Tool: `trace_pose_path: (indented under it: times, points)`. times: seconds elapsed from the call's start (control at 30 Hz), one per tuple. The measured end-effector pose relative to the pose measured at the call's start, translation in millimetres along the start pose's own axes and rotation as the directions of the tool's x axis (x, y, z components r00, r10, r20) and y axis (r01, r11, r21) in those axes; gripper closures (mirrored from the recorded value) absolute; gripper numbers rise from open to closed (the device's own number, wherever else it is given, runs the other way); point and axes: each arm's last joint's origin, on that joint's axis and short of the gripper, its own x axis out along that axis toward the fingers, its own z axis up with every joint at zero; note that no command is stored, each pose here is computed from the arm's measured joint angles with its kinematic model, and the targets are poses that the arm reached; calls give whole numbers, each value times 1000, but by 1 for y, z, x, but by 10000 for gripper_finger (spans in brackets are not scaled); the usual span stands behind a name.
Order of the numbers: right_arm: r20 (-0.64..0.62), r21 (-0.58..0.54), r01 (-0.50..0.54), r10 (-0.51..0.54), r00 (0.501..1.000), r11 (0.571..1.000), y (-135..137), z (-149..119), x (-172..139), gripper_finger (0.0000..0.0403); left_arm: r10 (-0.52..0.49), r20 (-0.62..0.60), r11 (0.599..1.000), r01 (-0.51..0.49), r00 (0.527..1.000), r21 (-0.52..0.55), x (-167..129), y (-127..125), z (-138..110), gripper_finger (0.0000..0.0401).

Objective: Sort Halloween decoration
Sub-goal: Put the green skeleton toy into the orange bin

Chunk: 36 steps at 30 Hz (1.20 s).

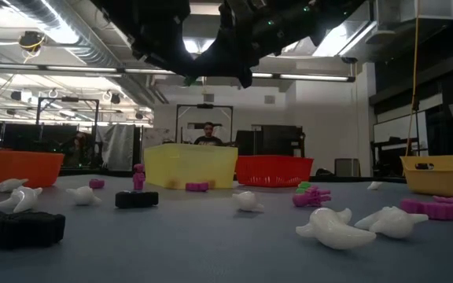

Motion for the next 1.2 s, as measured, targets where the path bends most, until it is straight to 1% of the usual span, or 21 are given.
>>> trace_pose_path:
  times: [0.1,0.2,0.5,0.63,0.77,0.97,1.1,1.2]
  points:
    - [0,0,0,0,1000,1000,0,0,0,356,0,-1,1000,0,1000,1,0,0,0,267]
    - [0,0,0,0,1000,1000,0,0,0,356,5,-3,1000,-5,1000,-1,1,1,0,282]
    - [1,0,4,-4,1000,1000,0,0,0,356,5,-28,1000,-5,1000,1,4,5,-1,363]
    - [0,0,4,-4,1000,1000,0,0,0,356,4,-31,1000,-3,1000,6,3,5,-2,390]
    - [-1,0,2,-2,1000,1000,0,0,0,356,4,-31,1000,-4,1000,6,3,5,-2,394]
    - [-3,35,-7,7,1000,999,0,0,0,354,3,-32,1000,-3,999,6,3,5,-2,392]
    - [-4,35,-9,9,1000,999,0,0,0,327,2,-33,1000,-2,999,7,3,5,-2,392]
    - [-13,35,-7,8,1000,999,0,-1,0,298,-26,-54,999,27,998,18,3,4,-3,392]
